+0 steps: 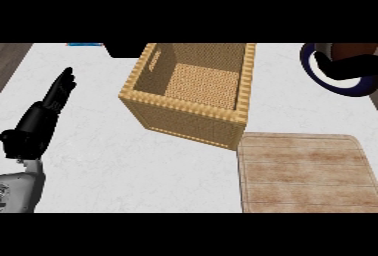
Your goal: Pick the cupcake from the cutting board and place it in the basket
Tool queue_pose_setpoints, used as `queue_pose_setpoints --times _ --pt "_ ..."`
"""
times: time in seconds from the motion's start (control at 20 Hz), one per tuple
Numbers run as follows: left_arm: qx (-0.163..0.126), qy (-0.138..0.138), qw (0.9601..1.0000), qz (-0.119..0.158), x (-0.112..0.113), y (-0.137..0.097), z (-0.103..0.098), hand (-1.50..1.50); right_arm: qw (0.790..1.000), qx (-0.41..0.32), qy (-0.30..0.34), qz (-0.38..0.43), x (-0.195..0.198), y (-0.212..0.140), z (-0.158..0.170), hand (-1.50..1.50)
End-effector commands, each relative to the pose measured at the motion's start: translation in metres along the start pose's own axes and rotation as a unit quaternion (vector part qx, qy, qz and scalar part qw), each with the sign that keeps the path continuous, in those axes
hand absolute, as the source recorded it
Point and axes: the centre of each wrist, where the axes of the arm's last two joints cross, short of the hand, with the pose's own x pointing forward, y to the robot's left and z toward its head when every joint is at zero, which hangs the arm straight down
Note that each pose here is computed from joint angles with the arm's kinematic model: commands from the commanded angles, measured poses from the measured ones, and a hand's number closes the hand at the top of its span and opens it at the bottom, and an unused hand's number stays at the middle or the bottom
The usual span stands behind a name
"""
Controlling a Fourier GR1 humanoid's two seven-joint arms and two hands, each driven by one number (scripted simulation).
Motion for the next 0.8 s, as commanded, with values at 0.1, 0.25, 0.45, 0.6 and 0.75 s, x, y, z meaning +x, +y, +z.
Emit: queue_pose_setpoints --times 0.1,0.25,0.45,0.6,0.75 --pt "-0.004 -0.005 1.0 0.001 -0.004 -0.007 0.005 0.0 0.997 0.014 -0.067 -0.043 0.093 -0.041 -0.01 1.5" --pt "-0.003 -0.003 1.0 0.001 -0.005 0.001 0.001 0.0 0.993 0.04 -0.082 -0.076 0.135 -0.036 -0.008 1.5" --pt "-0.001 -0.002 1.0 0.003 -0.006 -0.015 0.011 0.0 0.992 0.076 -0.065 -0.072 0.18 -0.048 -0.023 1.5" --pt "-0.006 -0.013 0.9999 -0.002 0.019 -0.019 -0.009 0.0 0.991 0.097 -0.065 -0.067 0.214 -0.032 -0.039 1.5" --pt "-0.011 -0.013 0.9999 0.001 -0.006 -0.003 -0.002 0.0 0.99 0.117 -0.055 -0.063 0.231 -0.002 -0.05 1.5"
